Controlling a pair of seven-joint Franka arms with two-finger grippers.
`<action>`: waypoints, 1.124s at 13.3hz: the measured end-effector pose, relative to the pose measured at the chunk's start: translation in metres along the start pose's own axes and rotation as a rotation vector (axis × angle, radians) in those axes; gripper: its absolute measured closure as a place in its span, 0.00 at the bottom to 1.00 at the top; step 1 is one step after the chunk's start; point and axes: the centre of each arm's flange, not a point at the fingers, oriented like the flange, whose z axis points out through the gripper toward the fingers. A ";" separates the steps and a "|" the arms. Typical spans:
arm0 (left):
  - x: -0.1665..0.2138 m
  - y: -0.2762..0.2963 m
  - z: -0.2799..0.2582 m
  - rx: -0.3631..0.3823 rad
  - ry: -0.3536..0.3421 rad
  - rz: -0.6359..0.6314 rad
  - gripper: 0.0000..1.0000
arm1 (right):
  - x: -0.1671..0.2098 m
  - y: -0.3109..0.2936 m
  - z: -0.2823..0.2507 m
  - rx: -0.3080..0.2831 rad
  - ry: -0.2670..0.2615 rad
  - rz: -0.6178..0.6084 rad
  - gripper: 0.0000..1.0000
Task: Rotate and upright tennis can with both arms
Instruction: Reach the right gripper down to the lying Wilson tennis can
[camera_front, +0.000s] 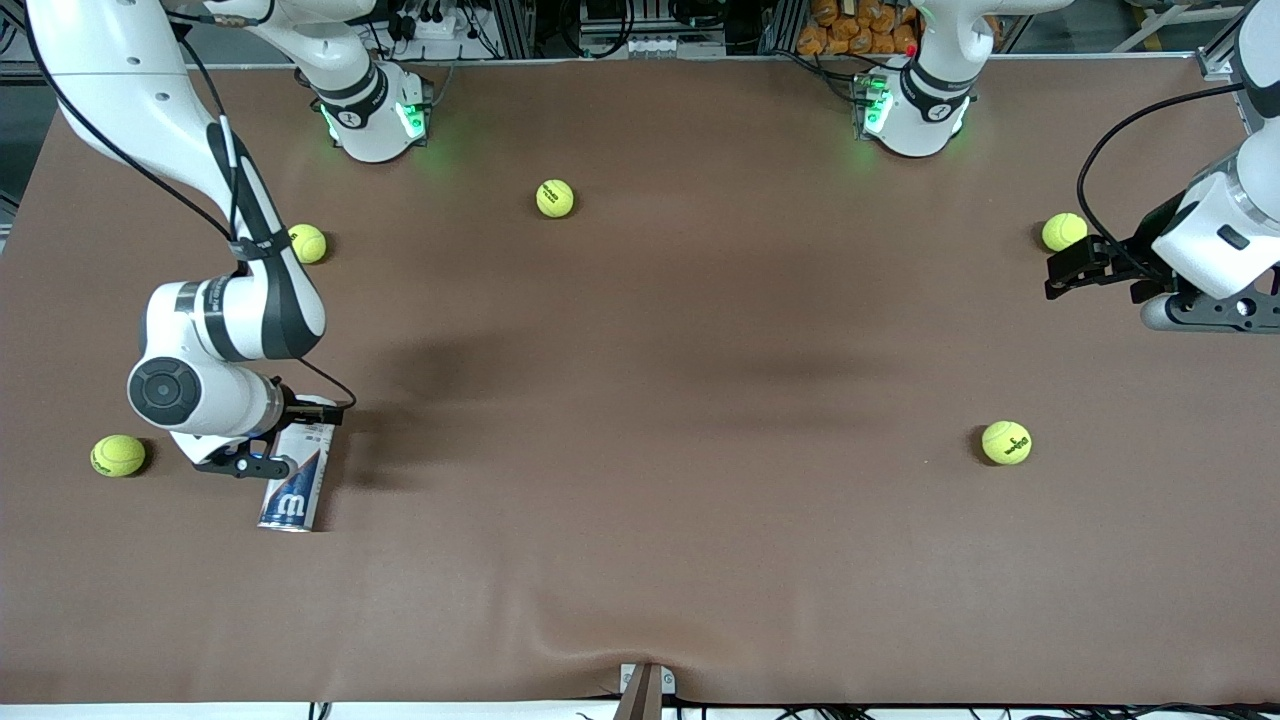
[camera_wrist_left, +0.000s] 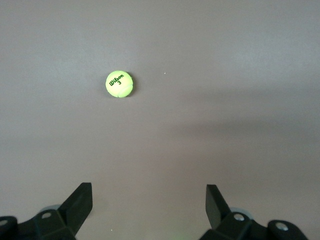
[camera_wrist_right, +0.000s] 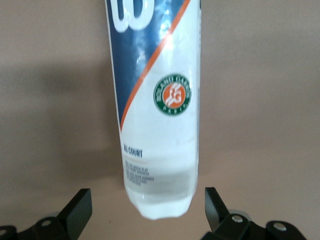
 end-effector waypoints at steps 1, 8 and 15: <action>0.000 0.000 0.000 0.000 0.000 0.000 0.00 | 0.005 0.001 0.002 -0.005 0.005 -0.001 0.00; 0.000 -0.001 0.001 0.000 -0.001 -0.001 0.00 | 0.023 0.010 0.021 -0.006 0.041 0.010 0.00; 0.001 -0.001 0.002 0.000 -0.004 -0.002 0.00 | 0.030 0.012 0.040 0.002 0.062 0.010 0.00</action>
